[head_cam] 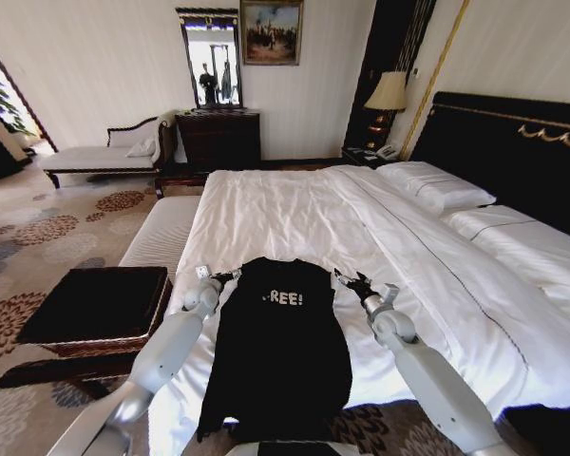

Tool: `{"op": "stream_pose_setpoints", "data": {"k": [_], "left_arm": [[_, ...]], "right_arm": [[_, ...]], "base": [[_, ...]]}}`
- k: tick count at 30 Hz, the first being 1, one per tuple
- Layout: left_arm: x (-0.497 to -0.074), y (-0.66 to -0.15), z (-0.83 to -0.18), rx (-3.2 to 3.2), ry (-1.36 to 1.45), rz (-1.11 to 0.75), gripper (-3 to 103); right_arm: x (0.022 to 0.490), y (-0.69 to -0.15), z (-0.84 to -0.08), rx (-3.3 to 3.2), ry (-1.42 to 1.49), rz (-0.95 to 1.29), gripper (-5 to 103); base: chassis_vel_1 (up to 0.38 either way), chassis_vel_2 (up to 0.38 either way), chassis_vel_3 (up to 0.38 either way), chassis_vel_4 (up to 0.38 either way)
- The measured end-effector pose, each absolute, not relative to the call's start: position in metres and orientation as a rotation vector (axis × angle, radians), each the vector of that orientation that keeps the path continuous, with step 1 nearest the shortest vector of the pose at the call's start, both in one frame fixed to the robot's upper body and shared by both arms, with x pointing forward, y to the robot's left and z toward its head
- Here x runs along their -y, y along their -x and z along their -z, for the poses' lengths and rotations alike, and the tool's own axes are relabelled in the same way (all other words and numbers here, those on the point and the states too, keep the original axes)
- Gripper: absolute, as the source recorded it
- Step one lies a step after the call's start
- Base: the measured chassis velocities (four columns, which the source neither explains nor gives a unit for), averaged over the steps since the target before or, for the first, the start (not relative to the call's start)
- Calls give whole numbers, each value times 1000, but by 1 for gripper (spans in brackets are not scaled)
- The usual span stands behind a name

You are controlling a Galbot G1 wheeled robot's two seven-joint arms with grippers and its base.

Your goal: Fold the clothes on the bed and place them into the basket.

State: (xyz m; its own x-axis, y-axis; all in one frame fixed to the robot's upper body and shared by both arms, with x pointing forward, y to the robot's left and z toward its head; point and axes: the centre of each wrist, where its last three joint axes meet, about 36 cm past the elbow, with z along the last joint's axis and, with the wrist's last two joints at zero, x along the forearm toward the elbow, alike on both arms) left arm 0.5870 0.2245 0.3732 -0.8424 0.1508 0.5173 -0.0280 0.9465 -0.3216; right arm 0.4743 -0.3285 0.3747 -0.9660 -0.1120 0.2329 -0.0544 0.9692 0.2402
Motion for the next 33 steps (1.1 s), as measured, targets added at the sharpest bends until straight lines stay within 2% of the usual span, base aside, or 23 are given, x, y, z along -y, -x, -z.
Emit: {"op": "stream_pose_setpoints", "data": {"k": [8,11,13,16,17,21,23,25,26,30,32,33], "left_arm": [[-197,-629,-370,2531,128,-416,94],[-180,-640,-370,2533,151,-399,81],[-176,-643,-370,2529,155,-399,81],[-171,-639,-367,2505,147,-360,64],[-171,-639,-367,2505,147,-360,64],[-176,-632,-360,2489,130,-327,43],[-177,-632,-359,2487,120,-325,43],[-179,-633,-357,2488,104,-325,32],[-179,-633,-357,2488,104,-325,32],[-179,-636,-358,2511,94,-306,10],[-180,-635,-359,2521,94,-296,10],[-181,-634,-361,2531,97,-288,5]], "right_arm": [[337,-474,-376,2876,-95,324,100],[338,-475,-374,2871,-77,329,100],[337,-475,-373,2870,-73,333,100],[335,-476,-372,2868,-60,343,100],[335,-476,-372,2868,-60,343,100],[336,-478,-369,2863,-42,346,100],[336,-479,-369,2863,-40,347,100],[335,-482,-368,2859,-39,354,100],[335,-482,-368,2859,-39,354,100],[335,-490,-364,2823,-18,429,100],[335,-492,-363,2811,-10,454,100],[335,-494,-361,2802,-1,474,100]], "base": [[0,0,0,0],[0,0,0,0],[0,0,0,0],[0,0,0,0],[0,0,0,0],[0,0,0,0],[0,0,0,0],[0,0,0,0],[0,0,0,0],[0,0,0,0],[0,0,0,0],[0,0,0,0]]}}
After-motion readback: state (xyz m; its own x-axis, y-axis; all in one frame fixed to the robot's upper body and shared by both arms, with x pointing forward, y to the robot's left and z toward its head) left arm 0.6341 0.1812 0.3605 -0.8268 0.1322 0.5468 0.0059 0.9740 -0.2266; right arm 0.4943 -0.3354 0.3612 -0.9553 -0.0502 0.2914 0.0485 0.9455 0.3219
